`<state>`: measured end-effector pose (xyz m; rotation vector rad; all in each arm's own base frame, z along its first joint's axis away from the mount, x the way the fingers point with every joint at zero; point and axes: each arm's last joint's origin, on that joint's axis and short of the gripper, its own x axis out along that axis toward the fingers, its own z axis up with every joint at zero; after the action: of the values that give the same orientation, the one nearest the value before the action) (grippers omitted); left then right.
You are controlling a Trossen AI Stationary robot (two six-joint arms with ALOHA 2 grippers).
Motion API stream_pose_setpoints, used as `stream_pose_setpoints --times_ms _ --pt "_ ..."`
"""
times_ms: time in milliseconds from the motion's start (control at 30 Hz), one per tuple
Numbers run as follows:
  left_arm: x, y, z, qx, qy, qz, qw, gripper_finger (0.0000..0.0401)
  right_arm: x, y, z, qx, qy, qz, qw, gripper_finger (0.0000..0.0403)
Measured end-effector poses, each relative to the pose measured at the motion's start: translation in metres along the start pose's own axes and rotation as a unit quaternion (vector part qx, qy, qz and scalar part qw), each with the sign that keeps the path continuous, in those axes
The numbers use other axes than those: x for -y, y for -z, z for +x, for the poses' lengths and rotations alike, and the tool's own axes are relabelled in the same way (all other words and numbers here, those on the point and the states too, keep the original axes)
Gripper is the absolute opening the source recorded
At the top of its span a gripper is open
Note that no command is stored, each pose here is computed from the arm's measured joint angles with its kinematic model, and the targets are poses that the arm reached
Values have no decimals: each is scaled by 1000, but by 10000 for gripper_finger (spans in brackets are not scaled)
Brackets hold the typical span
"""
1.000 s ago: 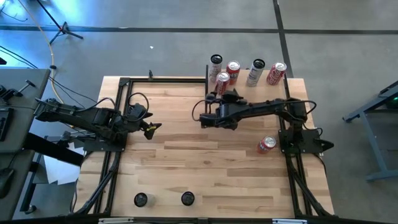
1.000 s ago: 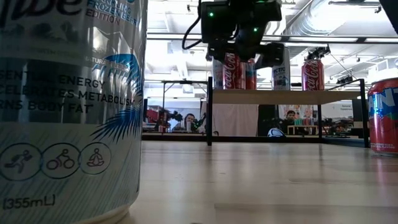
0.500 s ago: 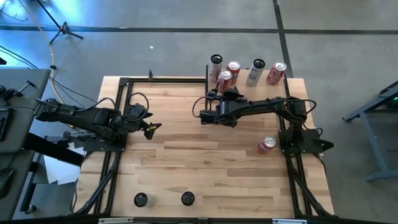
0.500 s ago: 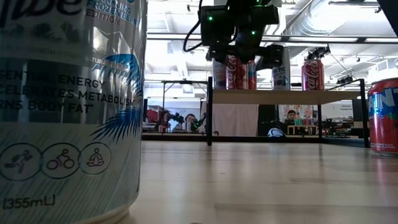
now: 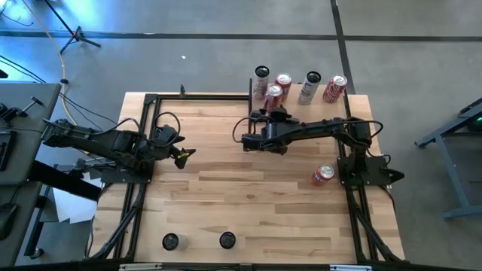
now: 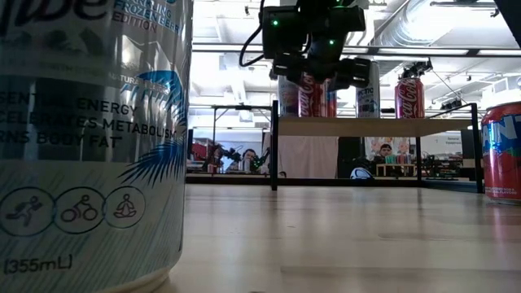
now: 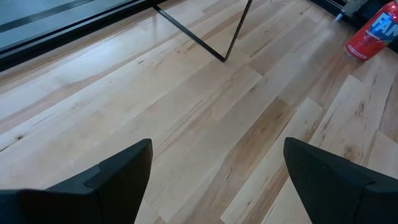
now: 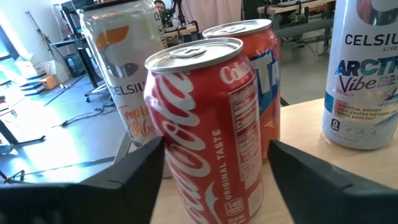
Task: Place canned beverage on shelf
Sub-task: Put the red white soda can on the shelf aligned with the other red white soda can
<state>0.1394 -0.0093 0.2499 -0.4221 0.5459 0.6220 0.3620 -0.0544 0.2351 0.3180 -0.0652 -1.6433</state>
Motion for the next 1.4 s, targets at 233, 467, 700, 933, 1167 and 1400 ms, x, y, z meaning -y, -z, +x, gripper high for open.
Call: stream_pose_setpoints --times_ms 233,467,700,933,1167,1400 --pt "0 0 0 0 0 0 1000 337 0 2 -4 -15 -2 3 1000 183" --pt "0 0 0 0 0 0 1000 337 0 5 -13 -52 -8 5 999 150" --pt "0 0 0 0 0 0 1000 337 6 5 -55 -108 -50 -19 993 177" --pt "0 0 0 0 0 0 1000 337 29 -22 -79 -141 -61 -79 985 257" --pt "0 0 0 0 -1 0 1000 337 40 -39 -78 -142 -48 -86 985 327" --pt "0 0 0 0 0 0 1000 337 36 -27 -63 -134 -33 -43 990 339"
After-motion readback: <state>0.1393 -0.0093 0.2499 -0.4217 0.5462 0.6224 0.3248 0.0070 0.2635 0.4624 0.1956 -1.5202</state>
